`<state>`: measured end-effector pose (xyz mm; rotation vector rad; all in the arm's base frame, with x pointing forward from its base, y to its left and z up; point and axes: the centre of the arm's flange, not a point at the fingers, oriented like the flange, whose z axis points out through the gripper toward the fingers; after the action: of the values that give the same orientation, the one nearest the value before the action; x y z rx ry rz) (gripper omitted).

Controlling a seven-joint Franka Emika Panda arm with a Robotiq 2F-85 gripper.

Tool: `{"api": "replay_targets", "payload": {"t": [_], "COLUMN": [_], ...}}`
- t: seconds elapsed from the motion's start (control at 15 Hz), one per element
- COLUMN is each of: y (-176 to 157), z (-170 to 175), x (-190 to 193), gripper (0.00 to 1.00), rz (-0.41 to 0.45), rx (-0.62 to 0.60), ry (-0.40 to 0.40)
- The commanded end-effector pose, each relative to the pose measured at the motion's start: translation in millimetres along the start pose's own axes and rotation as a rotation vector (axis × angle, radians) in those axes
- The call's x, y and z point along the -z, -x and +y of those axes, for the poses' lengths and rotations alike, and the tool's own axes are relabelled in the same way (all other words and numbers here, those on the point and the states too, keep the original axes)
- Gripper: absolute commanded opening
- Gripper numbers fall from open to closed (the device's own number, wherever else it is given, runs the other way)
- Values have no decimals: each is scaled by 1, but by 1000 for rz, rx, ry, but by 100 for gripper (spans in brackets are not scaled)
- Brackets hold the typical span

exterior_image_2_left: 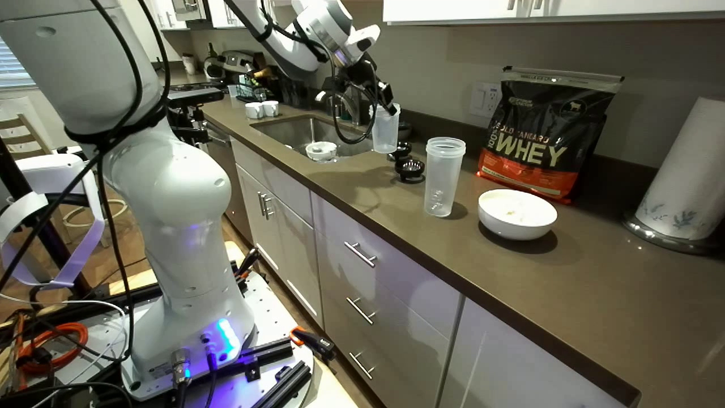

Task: Move the clear bottle on the left forward

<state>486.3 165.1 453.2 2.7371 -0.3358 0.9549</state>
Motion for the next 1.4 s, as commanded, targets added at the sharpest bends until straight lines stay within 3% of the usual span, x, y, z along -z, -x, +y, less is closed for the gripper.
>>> {"api": "replay_targets", "payload": {"t": [0.0, 0.8, 1.33], "y": [27, 79, 88], "z": [28, 60, 59], "x": [18, 0, -17], "gripper": [4, 4, 4], "rz": [-29, -125, -143], "rx": [-4, -45, -49], "ry": [21, 82, 92]}}
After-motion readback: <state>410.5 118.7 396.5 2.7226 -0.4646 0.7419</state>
